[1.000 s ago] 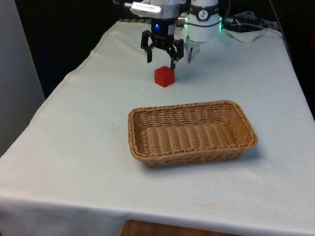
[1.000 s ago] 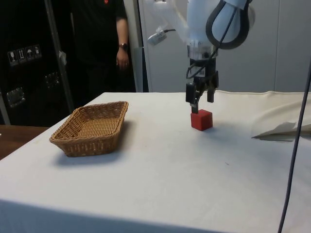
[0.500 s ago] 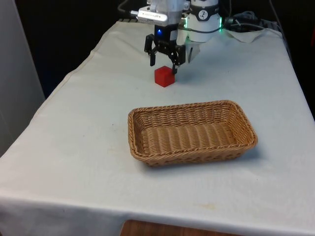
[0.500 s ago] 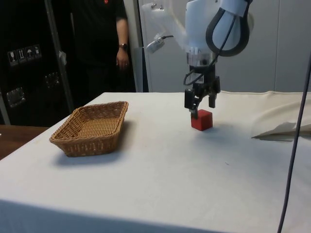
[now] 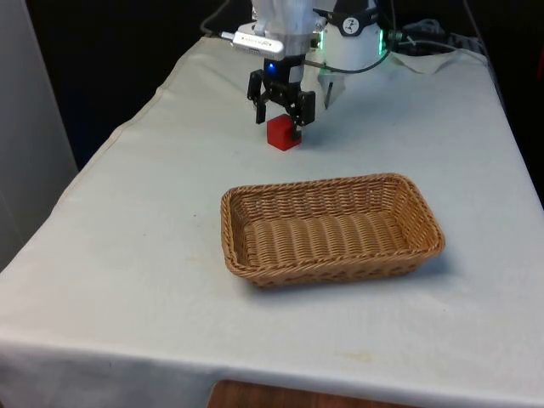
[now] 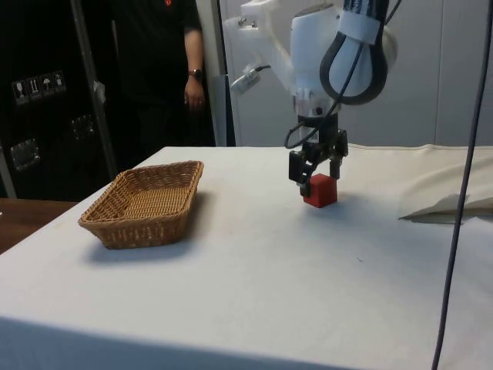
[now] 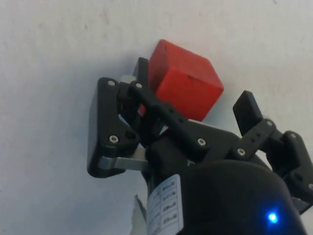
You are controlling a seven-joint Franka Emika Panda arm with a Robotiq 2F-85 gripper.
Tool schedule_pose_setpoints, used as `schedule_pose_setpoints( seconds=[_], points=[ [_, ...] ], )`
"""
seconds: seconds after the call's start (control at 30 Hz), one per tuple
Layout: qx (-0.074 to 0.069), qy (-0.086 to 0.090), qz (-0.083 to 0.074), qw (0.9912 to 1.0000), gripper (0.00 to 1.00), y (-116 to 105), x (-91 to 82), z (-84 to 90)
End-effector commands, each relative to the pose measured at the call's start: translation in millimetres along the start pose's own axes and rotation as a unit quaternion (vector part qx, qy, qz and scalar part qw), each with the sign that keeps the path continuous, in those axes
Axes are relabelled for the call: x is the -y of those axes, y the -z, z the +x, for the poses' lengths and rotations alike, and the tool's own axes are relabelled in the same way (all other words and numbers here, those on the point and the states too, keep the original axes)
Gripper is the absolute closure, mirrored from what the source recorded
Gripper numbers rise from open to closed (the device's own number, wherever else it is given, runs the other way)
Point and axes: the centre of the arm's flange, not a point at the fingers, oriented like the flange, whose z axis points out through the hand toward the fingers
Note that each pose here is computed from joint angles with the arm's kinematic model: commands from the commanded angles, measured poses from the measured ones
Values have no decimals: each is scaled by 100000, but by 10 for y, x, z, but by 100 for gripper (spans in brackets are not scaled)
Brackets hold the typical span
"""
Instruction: Pick up the cube and place it into the basket.
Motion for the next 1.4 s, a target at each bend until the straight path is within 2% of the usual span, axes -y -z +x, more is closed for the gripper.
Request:
schedule_pose_setpoints(
  seconds=[0.0,0.07,0.17,0.2,0.23,0.3,0.33,0.47,0.5,0.53,0.77,0.8,0.9,1.13,1.37],
  points=[
    [-167,-508,619,99997,3,16,20,-12],
    [-121,-719,553,99996,20,3,28,-9],
    [-70,-983,462,99994,54,-7,25,-2],
    [108,-723,-133,99997,65,-22,4,15],
    [-34,-1126,428,99993,74,-11,25,-3],
    [-79,-1227,447,99991,94,-10,25,-2],
    [-92,-1220,428,99992,99,-11,26,1],
    [-91,-1320,428,99990,98,-11,26,1],
    [107,-1023,-133,99995,98,-22,4,15],
    [-87,-1322,442,99990,98,-11,30,0],
    [-414,-1545,566,99986,98,128,33,135],
    [-681,-1306,567,99988,98,88,39,115],
    [-311,-1550,725,99985,98,207,50,196],
    [-431,-1802,1916,99964,98,481,107,378],
    [-922,-1825,2191,99955,98,683,196,584]
  ],
)
